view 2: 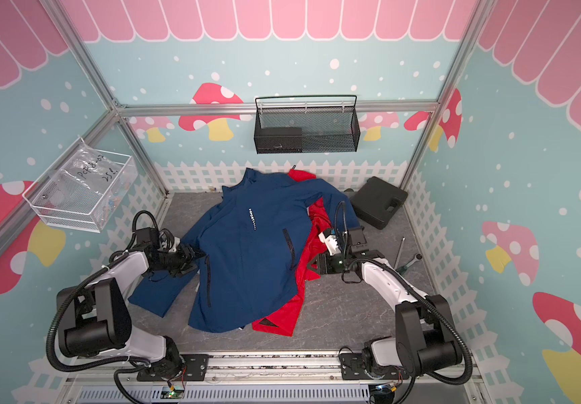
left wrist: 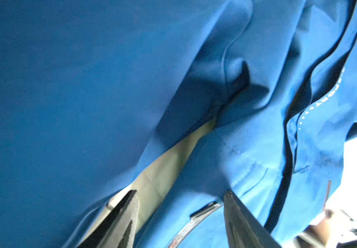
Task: Unzip the jacket
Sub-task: Flatten out the jacket.
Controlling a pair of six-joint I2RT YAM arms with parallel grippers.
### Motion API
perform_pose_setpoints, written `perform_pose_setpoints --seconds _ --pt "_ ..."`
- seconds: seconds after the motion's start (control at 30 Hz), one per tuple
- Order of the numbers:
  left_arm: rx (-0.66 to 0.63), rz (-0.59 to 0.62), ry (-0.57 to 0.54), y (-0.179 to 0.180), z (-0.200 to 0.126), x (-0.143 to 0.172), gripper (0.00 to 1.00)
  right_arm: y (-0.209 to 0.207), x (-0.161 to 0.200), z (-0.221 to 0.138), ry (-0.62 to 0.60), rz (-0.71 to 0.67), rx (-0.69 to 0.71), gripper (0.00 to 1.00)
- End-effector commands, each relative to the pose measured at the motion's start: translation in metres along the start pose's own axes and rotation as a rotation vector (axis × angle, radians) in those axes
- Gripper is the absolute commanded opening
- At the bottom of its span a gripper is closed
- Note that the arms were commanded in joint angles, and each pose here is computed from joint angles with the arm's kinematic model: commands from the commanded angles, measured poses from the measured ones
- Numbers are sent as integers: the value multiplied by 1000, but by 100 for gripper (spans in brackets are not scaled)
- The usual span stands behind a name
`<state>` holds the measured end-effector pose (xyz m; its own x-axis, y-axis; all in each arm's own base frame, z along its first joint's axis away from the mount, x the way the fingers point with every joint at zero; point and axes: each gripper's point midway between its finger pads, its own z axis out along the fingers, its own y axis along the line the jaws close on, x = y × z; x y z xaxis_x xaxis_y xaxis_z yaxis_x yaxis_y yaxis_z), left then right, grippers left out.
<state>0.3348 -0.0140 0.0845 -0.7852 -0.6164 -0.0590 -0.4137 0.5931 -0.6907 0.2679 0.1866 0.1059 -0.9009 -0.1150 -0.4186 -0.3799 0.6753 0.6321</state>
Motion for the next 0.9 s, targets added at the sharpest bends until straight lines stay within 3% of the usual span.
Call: perform_pose_setpoints --seconds 0.0,0.47,0.87 --pt "58 29 -17 -21 -1 -15 65 21 20 11 75 8 -84 53" --pt "62 44 0 -30 12 -20 62 25 53 50 96 196 -171 40" --pt "77 33 19 -31 16 -20 62 13 55 64 74 229 -153 38"
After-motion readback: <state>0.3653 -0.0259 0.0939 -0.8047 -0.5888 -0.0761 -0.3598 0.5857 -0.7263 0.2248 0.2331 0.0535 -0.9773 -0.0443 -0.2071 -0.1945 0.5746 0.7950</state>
